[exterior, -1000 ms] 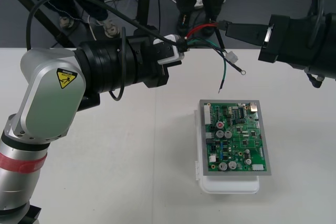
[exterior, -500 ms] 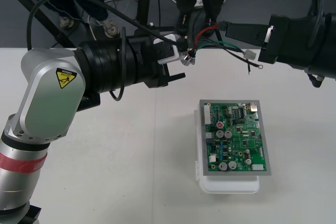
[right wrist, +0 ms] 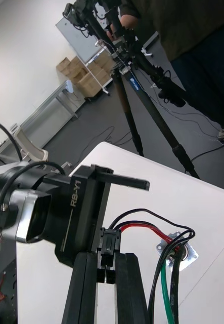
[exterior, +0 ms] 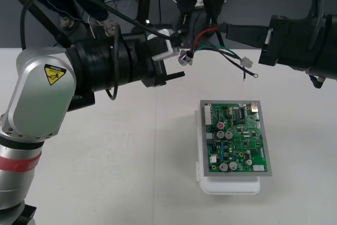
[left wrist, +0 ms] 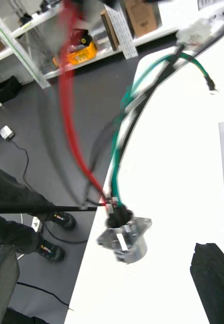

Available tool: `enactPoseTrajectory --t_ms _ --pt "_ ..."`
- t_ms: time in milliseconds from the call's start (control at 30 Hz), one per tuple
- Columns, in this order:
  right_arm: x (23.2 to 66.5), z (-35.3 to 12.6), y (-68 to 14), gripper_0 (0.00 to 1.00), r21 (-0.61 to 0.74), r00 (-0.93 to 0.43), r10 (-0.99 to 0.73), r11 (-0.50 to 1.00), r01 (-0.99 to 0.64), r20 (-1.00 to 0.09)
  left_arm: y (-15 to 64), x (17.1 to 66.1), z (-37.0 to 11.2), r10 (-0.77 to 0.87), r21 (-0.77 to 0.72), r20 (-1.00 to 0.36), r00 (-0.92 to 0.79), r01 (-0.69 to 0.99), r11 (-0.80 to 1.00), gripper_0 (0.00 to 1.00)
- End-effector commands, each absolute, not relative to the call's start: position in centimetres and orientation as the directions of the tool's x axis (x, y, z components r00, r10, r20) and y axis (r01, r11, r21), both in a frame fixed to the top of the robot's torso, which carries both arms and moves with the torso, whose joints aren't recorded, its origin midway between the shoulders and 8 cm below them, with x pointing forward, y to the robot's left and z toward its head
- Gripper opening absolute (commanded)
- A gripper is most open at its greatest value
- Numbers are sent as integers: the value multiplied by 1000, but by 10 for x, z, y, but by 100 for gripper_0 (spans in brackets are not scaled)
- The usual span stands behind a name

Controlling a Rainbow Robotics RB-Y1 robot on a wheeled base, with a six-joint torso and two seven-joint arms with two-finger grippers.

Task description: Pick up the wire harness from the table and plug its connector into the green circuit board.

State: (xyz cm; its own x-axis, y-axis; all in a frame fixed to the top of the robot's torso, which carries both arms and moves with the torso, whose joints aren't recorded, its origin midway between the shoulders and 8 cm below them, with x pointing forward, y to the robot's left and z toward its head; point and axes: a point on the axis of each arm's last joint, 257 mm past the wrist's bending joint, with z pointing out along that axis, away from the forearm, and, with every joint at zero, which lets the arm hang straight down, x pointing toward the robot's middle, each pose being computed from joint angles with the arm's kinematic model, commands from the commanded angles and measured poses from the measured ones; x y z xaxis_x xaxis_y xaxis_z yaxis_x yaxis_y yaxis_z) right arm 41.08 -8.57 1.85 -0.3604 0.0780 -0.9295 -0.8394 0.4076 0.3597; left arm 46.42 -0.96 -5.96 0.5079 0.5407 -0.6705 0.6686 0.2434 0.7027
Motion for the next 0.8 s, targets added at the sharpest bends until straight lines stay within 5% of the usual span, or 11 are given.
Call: enactPoseTrajectory --t_ms 33,533,800 --pt "400 32 -78 0 270 -282 22 374 -888 -959 19 464 -21 453 595 -784 423 720 357 100" --pt "364 50 -62 0 228 -236 4 270 -936 -972 49 413 22 292 231 -946 141 925 301 100" --pt "339 63 -54 0 94 -104 -36 209 -973 -994 45 391 48 78 -121 -988 -133 982 144 100"
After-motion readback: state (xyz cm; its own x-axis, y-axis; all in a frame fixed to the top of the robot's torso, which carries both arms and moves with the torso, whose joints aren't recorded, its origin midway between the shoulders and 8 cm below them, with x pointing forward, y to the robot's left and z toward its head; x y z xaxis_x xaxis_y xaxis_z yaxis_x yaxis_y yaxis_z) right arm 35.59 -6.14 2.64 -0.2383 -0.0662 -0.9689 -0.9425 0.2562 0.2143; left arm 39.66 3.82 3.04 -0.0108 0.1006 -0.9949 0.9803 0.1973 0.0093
